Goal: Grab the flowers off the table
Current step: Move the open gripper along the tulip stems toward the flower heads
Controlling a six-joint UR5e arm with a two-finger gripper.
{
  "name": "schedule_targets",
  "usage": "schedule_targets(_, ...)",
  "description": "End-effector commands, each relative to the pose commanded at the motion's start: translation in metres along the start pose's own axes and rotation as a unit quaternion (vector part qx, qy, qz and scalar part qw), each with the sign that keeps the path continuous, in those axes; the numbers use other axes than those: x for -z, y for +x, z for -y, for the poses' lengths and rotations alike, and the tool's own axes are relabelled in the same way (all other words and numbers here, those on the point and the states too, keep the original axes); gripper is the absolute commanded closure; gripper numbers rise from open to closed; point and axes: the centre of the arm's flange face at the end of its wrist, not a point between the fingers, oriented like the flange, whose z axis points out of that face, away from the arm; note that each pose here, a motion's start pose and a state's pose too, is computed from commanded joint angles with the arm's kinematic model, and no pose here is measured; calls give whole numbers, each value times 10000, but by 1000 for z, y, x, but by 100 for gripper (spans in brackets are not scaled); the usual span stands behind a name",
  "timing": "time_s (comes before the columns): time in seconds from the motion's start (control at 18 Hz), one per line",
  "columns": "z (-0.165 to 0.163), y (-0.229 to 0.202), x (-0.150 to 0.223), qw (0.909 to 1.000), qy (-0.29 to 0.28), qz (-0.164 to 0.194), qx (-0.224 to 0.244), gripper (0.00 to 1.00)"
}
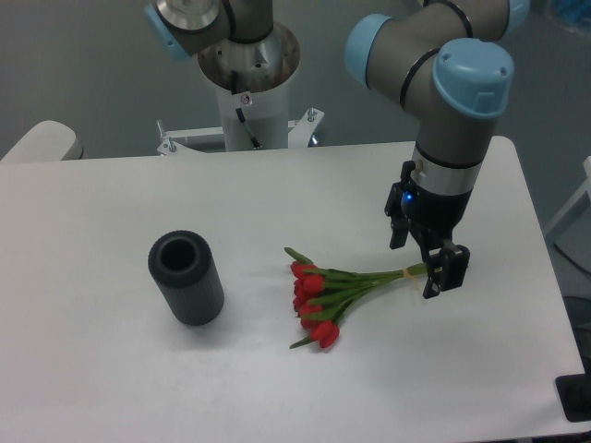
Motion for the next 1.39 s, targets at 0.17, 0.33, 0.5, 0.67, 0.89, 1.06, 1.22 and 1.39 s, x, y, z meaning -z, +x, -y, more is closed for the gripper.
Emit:
schedule_targets(0.17,1,2,-3,10000,6,-16,34,0)
schedule_targets(0.33,1,4,-6,9999,0,-56,127,0)
schedule_targets(0.5,1,13,-15,9991,43,-176,376,0)
schedule_targets(0.67,3,21,-23,9973,46,-216,699,0)
schedule_targets(0.89,18,39,-45,9969,-15,52,786,0)
schedule_targets(1.06,11,61,-63,9958,-427,-120,798,0)
schedule_targets(1.22,2,72,-75,9925,-900,-306,774,0)
schedule_targets(1.39,15,87,-105,9917,-892,-502,774,0)
